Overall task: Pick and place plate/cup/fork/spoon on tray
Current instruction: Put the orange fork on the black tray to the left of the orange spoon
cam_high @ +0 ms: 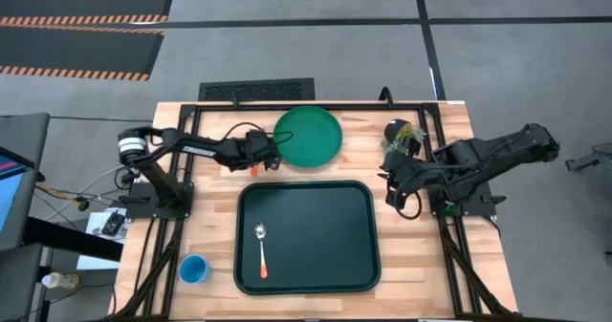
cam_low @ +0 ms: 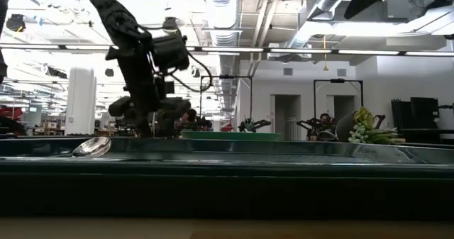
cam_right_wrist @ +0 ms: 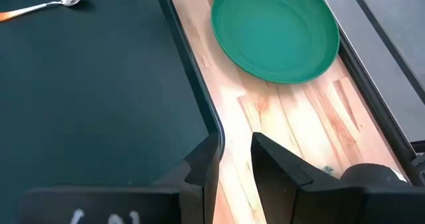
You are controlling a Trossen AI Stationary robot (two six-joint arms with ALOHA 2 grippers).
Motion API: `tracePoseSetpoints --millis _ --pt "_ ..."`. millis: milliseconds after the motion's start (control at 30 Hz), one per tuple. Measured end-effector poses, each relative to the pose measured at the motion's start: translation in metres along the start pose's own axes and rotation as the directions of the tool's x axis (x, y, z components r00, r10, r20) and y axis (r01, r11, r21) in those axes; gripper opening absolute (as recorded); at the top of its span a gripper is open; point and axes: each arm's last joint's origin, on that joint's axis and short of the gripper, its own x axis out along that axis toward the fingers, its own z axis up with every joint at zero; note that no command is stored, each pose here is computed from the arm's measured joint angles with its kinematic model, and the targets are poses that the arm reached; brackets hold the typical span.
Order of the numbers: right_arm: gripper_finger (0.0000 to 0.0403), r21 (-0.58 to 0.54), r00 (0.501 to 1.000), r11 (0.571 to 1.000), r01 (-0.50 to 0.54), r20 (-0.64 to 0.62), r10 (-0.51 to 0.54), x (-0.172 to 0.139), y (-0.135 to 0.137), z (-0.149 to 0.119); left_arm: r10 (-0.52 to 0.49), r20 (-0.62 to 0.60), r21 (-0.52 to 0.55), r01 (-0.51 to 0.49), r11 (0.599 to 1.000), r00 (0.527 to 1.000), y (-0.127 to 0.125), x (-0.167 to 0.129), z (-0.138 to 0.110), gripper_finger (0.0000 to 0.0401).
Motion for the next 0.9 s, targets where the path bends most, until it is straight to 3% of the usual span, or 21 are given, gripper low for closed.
tracePoseSetpoints --millis 267,533,900 --pt "0.0113 -0.008 1.000 1.000 -0.008 0.001 0.008 -0.001 0.002 -0.001 0.041 -0.016 -0.047 -0.042 0.998 0.999 0.008 0.014 0.003 0.0245" --pt "0.0113 -0.013 1.000 1.000 -0.008 0.002 0.008 -0.001 0.002 -0.001 0.002 -0.028 -0.123 -0.005 0.992 1.000 0.019 0.024 -0.002 0.0130" --pt "0.0113 -0.009 1.000 1.000 -0.013 0.012 0.013 -0.001 0.002 0.000 0.039 0.005 -0.110 -0.038 0.993 0.999 0.020 0.025 -0.003 0.0008"
